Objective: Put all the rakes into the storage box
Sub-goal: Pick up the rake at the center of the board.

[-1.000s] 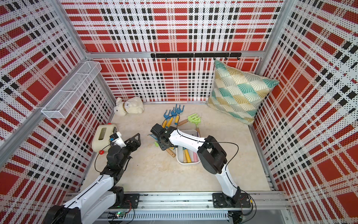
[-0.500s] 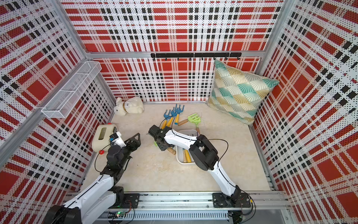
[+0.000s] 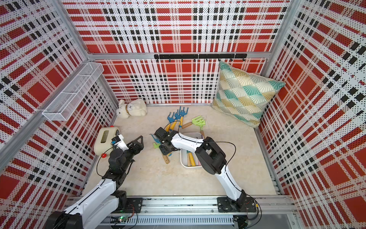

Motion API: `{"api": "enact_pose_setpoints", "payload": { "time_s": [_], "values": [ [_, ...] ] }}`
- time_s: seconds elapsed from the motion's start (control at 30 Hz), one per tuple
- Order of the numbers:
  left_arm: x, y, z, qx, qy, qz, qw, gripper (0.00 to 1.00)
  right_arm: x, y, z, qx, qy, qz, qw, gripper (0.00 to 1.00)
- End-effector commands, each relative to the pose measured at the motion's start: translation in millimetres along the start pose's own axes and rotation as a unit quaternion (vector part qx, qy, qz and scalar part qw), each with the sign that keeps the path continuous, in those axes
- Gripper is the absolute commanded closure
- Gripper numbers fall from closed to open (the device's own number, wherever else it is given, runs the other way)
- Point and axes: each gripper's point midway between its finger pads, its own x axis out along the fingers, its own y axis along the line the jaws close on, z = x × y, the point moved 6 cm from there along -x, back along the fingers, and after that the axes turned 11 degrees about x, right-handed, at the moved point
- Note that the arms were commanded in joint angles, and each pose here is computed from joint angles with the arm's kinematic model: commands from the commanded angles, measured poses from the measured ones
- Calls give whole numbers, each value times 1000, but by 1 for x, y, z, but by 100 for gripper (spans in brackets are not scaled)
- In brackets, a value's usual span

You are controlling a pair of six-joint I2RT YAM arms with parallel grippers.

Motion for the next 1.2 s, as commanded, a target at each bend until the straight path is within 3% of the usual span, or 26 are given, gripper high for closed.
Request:
{"api": "enact_pose_setpoints", "payload": {
  "time_s": [0.0,0.13,0.4,0.5,0.63,0.83,1.17],
  "values": [
    [-2,0,1,2,-7,-7,1000,12,-12,-1,10,29,-16,20,999,65],
    [-3,0,2,2,-9,-6,1000,12,8,-26,11,46,-7,-57,997,64],
    [-3,0,2,1,-9,-7,1000,12,29,-29,1,48,14,-74,996,59],
    [-2,-1,1,1,-7,-8,1000,12,26,-25,4,45,9,-76,996,63],
    [-3,-1,2,2,-10,-10,1000,12,5,-13,16,45,-29,-58,997,79],
    [-6,-3,5,3,-19,-14,1000,12,-39,11,33,51,-93,34,994,95],
    [-7,-3,5,4,-20,-16,1000,12,-104,8,26,81,-155,90,980,100]
  ]
}}
